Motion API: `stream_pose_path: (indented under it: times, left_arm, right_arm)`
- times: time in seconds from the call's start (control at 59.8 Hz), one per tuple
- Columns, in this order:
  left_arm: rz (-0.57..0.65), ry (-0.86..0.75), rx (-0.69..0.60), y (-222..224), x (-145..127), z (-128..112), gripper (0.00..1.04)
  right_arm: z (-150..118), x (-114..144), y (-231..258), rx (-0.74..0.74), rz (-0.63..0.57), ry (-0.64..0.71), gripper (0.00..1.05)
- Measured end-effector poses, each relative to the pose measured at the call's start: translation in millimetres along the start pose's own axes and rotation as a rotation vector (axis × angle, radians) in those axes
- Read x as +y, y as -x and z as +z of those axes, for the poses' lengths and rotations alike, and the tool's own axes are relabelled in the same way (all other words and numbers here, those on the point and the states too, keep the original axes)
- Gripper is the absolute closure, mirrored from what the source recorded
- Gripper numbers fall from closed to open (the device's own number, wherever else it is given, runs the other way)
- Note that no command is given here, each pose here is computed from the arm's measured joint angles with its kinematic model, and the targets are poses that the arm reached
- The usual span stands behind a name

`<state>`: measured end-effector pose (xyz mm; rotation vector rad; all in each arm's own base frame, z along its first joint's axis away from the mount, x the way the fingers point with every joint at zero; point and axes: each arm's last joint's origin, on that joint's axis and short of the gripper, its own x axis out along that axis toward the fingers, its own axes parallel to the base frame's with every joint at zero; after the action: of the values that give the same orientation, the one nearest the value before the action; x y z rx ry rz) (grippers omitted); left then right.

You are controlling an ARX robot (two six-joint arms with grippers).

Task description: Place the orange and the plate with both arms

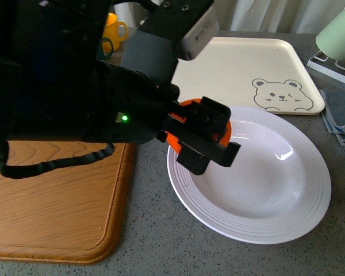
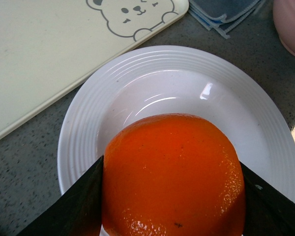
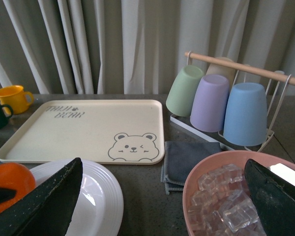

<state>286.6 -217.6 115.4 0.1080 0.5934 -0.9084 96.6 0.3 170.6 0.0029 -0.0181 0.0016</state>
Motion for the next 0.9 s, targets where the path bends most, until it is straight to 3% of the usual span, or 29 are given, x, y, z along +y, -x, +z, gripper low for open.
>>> stream_pose_path:
  times: [0.485,0.736,0.903]
  left_arm:
    - [0.016,0.003,0.016,-33.1,-10.6,3.3,0.45]
    - [0.020,0.017,0.013,-35.4,-12.1,4.4,0.07]
    - [0.020,0.031,0.014,-30.5,-12.9,2.1,0.09]
  right_arm:
    - [0.0,0.0,0.0,0.000,0.000,0.000,0.09]
    - [0.0,0.0,0.0,0.000,0.000,0.000,0.09]
    - [0.0,0.0,0.0,0.000,0.000,0.000,0.09]
